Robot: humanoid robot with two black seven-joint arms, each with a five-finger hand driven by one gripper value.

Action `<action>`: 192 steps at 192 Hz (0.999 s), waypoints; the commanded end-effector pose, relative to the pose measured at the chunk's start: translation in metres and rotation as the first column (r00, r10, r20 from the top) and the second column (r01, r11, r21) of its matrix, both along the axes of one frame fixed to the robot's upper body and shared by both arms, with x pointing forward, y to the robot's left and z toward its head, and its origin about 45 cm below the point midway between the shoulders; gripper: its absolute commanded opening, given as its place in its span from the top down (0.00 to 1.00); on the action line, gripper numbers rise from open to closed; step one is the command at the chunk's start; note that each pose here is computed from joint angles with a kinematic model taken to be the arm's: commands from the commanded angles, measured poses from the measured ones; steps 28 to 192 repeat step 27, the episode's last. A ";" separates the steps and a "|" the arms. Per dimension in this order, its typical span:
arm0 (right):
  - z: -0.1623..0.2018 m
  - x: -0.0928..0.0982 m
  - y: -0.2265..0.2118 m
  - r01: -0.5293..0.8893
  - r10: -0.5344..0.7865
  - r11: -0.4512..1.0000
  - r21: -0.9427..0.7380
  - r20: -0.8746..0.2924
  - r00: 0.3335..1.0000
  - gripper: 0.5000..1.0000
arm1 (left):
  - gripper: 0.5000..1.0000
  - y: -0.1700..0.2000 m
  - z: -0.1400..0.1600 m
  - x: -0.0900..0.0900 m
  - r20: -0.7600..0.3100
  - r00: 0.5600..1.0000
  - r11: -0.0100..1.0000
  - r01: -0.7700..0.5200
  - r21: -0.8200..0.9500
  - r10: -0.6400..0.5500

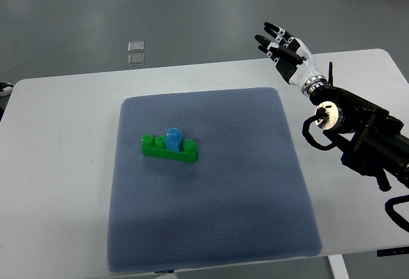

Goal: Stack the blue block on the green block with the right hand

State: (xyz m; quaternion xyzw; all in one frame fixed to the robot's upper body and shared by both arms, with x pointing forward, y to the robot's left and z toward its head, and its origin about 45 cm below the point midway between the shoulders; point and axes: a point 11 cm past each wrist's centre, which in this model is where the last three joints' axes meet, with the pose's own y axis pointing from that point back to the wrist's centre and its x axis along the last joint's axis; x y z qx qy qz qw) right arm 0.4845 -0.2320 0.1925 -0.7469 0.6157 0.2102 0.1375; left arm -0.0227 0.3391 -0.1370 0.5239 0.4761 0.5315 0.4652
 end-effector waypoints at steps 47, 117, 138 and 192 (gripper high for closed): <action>-0.001 0.000 -0.001 0.006 -0.006 1.000 0.003 -0.002 1.000 0.17 | 0.00 0.000 0.000 0.000 0.000 1.000 1.000 0.000 0.000 0.000; -0.001 0.000 -0.001 0.006 -0.006 1.000 0.003 -0.002 1.000 0.17 | 0.00 0.000 0.000 0.000 0.000 1.000 1.000 0.000 0.000 0.000; -0.001 0.000 -0.001 0.006 -0.006 1.000 0.003 -0.002 1.000 0.17 | 0.00 0.000 0.000 0.000 0.000 1.000 1.000 0.000 0.000 0.000; -0.001 0.000 -0.001 0.006 -0.006 1.000 0.003 -0.002 1.000 0.17 | 0.00 0.000 0.000 0.000 0.000 1.000 1.000 0.000 0.000 0.000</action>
